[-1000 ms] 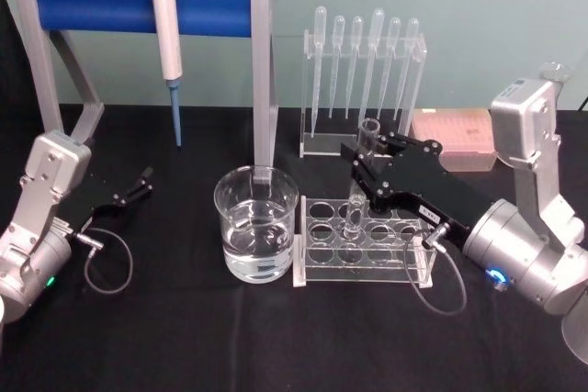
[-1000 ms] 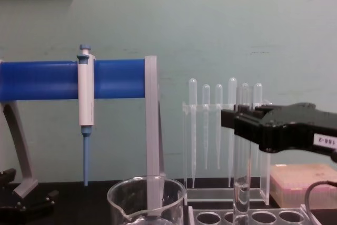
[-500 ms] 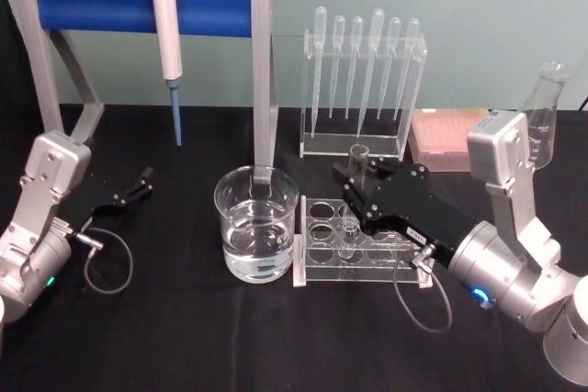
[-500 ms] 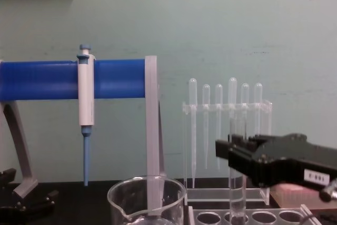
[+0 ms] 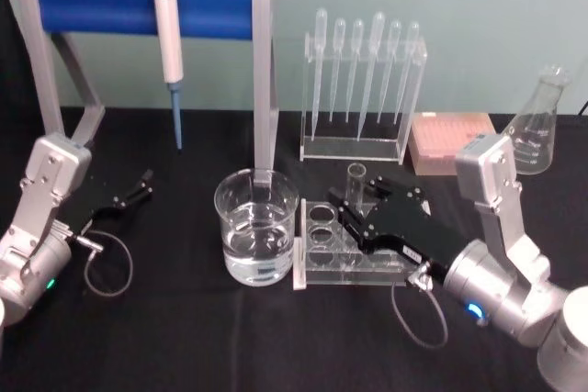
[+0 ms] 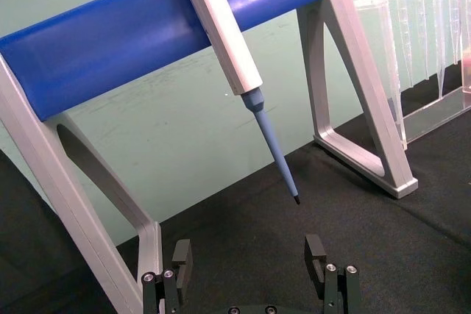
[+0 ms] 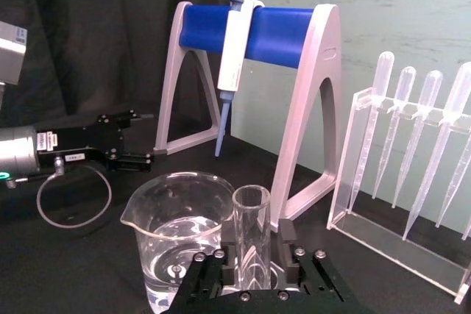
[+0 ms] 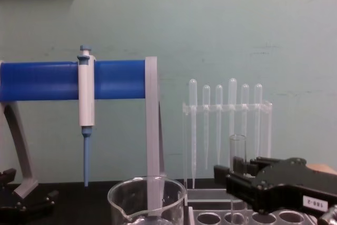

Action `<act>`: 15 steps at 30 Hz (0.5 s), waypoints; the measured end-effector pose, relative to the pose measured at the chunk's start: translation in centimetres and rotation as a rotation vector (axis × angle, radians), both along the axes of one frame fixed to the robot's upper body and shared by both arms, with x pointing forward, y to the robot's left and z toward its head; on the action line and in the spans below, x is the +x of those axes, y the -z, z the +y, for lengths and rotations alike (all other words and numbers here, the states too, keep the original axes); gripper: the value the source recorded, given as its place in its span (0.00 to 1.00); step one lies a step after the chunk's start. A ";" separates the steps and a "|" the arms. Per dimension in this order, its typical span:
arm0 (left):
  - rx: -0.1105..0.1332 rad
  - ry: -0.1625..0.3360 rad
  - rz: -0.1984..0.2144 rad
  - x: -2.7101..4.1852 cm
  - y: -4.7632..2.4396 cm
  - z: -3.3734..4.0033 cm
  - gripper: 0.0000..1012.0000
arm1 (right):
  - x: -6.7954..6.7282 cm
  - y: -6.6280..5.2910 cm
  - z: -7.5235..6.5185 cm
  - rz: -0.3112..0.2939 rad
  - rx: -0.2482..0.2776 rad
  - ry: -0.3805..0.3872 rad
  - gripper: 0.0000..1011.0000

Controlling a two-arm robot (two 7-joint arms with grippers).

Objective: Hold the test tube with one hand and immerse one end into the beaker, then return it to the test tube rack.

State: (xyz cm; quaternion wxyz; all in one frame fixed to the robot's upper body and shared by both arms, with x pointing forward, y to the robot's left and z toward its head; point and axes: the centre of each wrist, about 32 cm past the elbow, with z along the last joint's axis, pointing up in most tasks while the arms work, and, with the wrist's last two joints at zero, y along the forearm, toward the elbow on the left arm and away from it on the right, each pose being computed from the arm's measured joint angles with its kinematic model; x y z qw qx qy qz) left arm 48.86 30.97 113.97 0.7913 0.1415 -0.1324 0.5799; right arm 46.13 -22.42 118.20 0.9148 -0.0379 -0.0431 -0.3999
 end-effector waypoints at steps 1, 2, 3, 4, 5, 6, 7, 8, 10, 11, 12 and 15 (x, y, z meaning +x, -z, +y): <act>0.000 0.000 0.000 0.00 0.00 0.00 0.99 | -0.1 -0.1 0.1 0.001 0.002 -0.001 0.36; 0.000 0.000 0.000 0.00 -0.01 0.00 0.99 | -0.1 -0.1 0.1 0.001 0.002 -0.001 0.38; 0.000 0.000 0.000 0.00 0.00 0.00 0.99 | -0.2 -0.2 0.1 0.001 0.002 -0.001 0.42; 0.000 0.000 0.000 0.00 0.00 0.00 0.99 | -0.2 -0.3 0.1 0.000 0.001 -0.002 0.44; 0.000 0.000 0.000 0.00 -0.01 0.00 0.99 | -0.4 -0.4 0.2 0.000 0.000 -0.001 0.50; 0.000 0.000 0.000 0.00 0.00 0.00 0.99 | -0.5 -0.5 0.1 0.000 -0.001 0.001 0.52; 0.000 0.000 0.000 0.00 0.00 0.00 0.99 | -0.6 -0.6 0.1 -0.001 -0.001 0.002 0.54; 0.000 0.000 0.000 0.00 0.00 0.00 0.99 | -0.8 -0.7 0.1 -0.001 -0.001 0.005 0.56; 0.000 0.000 0.000 0.00 0.00 0.00 0.99 | -1.4 -0.8 -0.1 -0.001 0.001 0.015 0.64; 0.000 0.000 0.000 0.00 0.00 0.00 0.99 | -1.6 -0.8 -0.2 -0.001 0.003 0.019 0.65; 0.000 0.000 0.000 0.00 0.00 0.00 0.99 | -2.3 -0.9 -0.6 -0.003 0.014 0.027 0.70; 0.000 0.000 0.000 0.00 0.00 0.00 0.99 | -3.6 -0.9 -1.3 -0.029 0.047 0.045 0.79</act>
